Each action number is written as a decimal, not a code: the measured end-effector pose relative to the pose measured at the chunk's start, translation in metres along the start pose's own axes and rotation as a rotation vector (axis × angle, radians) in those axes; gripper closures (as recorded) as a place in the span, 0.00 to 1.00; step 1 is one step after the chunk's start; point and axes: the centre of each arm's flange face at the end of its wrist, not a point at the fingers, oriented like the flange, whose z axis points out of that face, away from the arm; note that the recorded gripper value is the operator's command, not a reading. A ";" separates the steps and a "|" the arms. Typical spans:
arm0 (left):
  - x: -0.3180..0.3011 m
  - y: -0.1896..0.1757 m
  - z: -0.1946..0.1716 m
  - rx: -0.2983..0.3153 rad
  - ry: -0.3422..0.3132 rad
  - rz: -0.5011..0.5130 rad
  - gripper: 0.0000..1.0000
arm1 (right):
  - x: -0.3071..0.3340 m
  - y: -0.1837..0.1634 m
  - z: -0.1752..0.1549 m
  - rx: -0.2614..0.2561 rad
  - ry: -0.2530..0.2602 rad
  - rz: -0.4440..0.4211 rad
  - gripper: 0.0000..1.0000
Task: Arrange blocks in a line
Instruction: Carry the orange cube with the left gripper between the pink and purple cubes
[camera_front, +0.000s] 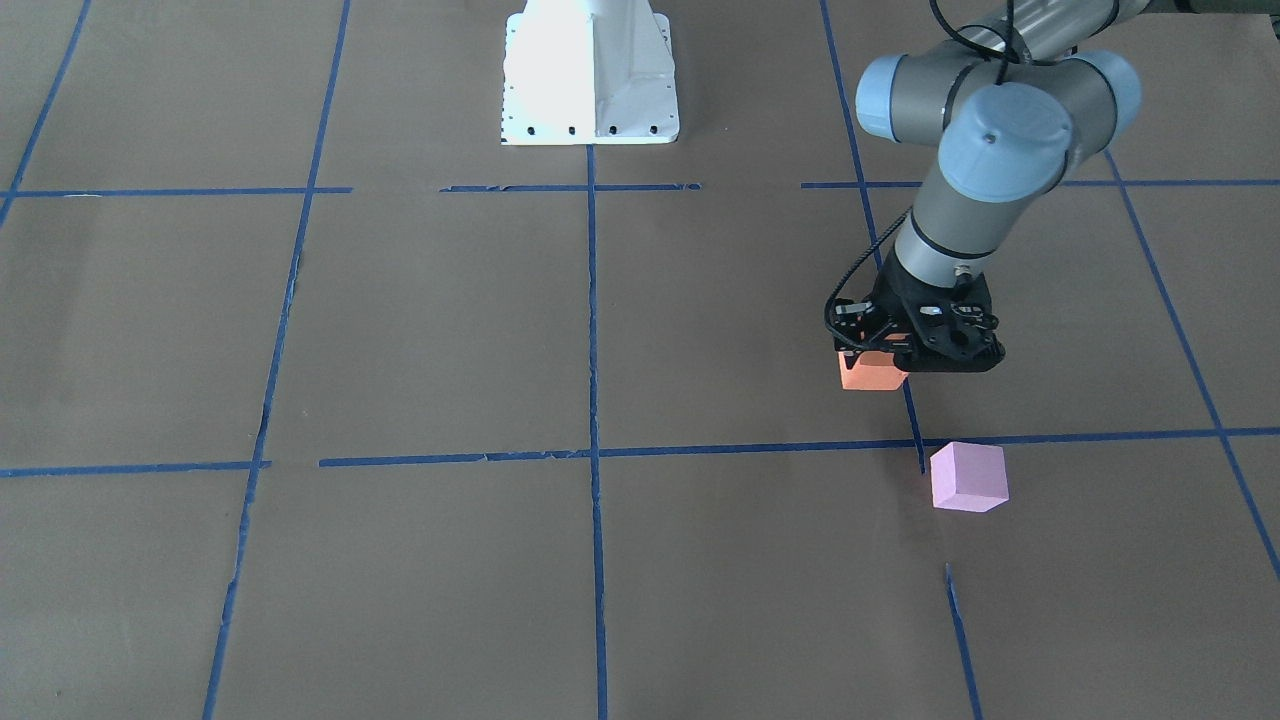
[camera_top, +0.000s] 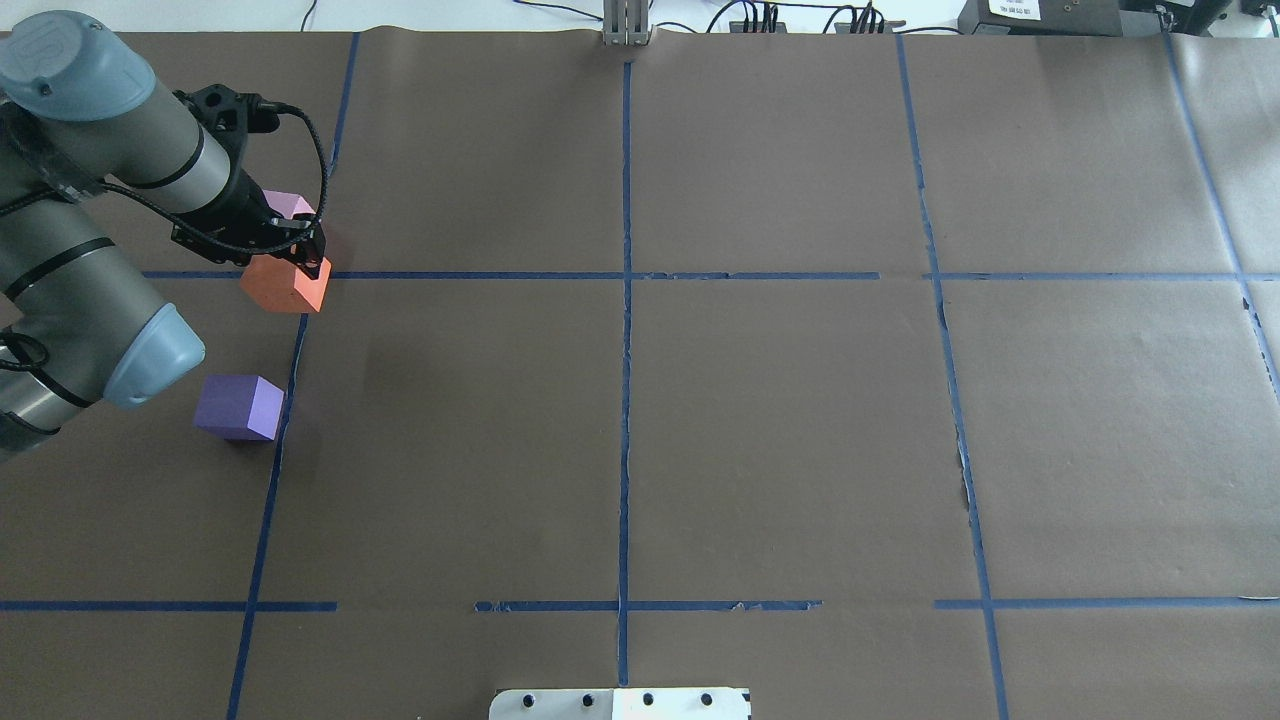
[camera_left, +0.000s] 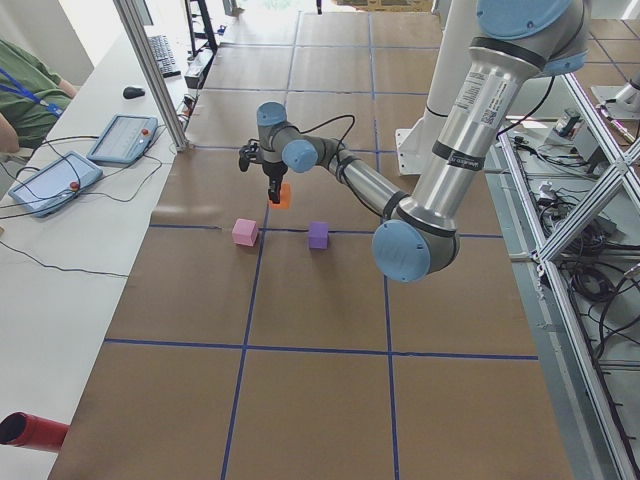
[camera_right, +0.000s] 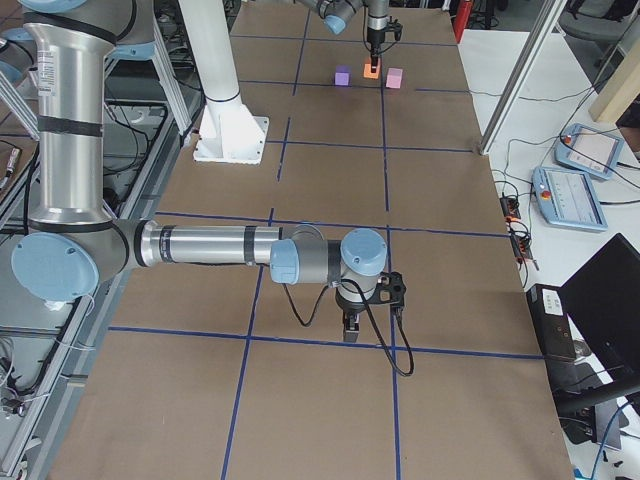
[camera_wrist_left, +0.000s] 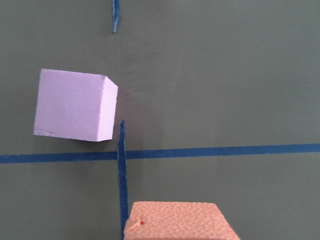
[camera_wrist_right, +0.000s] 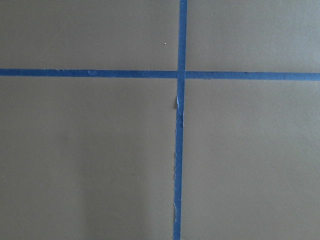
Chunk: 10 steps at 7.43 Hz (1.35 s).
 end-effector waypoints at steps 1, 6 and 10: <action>-0.013 -0.003 0.012 -0.033 -0.002 -0.023 1.00 | 0.000 0.000 0.000 0.000 0.000 0.000 0.00; -0.039 -0.009 0.045 -0.086 -0.039 -0.063 1.00 | 0.000 0.000 0.000 0.001 0.000 0.000 0.00; -0.047 -0.013 0.057 -0.074 -0.035 -0.042 1.00 | 0.000 0.000 0.000 0.000 0.000 0.000 0.00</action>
